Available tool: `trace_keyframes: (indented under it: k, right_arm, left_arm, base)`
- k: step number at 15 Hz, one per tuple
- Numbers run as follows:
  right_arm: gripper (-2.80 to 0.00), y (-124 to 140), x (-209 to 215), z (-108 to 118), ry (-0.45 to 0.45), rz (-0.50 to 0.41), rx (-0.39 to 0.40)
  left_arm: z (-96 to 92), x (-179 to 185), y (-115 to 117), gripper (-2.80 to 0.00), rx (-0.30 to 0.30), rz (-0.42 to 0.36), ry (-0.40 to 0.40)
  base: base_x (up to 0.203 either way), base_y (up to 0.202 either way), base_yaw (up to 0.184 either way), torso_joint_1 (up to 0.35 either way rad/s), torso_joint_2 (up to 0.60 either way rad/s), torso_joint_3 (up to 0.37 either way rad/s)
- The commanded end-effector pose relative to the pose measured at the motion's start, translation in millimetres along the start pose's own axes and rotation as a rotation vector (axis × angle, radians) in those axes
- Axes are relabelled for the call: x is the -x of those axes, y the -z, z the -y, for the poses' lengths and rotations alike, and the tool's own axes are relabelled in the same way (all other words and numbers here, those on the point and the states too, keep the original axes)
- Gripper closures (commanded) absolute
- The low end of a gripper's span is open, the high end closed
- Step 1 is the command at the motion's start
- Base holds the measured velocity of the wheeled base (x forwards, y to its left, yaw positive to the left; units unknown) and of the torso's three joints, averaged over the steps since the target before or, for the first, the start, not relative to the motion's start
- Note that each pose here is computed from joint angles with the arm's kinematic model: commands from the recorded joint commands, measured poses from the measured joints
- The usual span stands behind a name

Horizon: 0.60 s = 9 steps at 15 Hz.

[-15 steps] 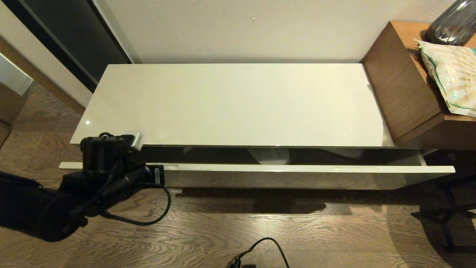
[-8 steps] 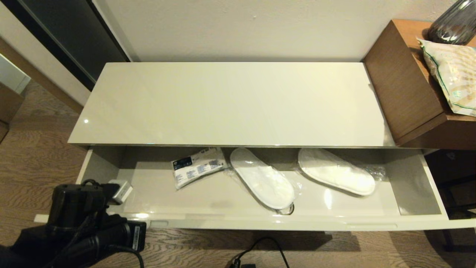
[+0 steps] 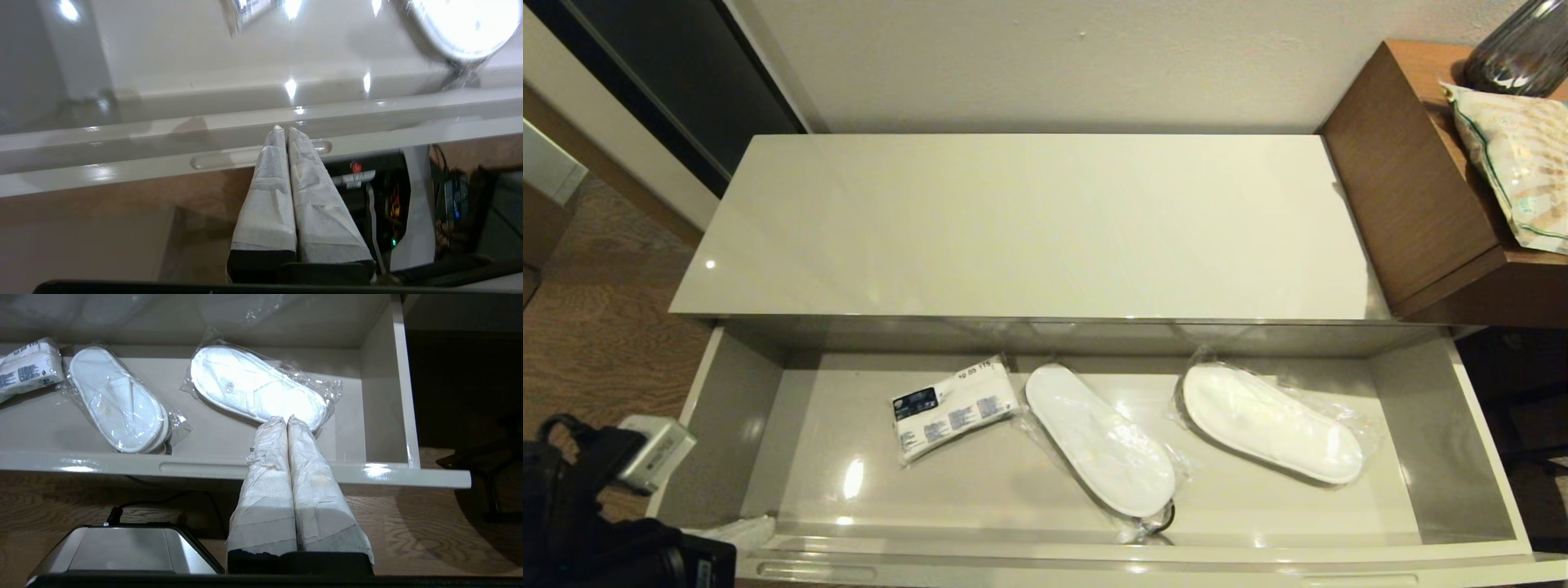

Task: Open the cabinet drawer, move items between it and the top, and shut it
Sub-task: Open the drawer

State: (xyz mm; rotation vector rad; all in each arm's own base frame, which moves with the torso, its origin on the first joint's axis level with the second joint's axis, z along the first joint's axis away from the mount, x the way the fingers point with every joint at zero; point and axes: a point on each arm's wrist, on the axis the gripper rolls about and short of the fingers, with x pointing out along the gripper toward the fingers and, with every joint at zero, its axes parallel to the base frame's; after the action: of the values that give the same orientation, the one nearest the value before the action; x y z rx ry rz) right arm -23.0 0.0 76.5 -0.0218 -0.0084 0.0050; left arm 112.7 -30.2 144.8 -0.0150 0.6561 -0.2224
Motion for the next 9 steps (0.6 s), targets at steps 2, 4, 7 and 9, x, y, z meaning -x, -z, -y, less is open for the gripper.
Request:
trace_keyframes:
  k: [2,4,7,9]
  right_arm:
    - [0.0,0,0,0,-0.003,0.001,0.003]
    - [0.0,0,0,0,-0.004,-0.001,0.003]
    - [0.0,0,0,0,-0.003,-0.001,0.003]
    - [0.0,0,0,0,-0.003,-0.001,0.004]
  left_arm:
    - [-0.7,7,-9,0.0,0.001,0.026,-0.055]
    - [-0.8,2,-10,0.0,0.002,-0.001,-0.069]
    - [-1.2,-7,-7,0.0,0.007,-0.06,-0.072]
    - [-1.4,-11,-5,0.0,0.008,-0.082,-0.076]
  base:
    - [0.0,0.0,0.0,0.0,0.0,0.0]
    - [0.0,0.0,0.0,0.0,0.0,0.0]
    - [0.0,0.0,0.0,0.0,0.0,0.0]
    - [0.0,0.0,0.0,0.0,0.0,0.0]
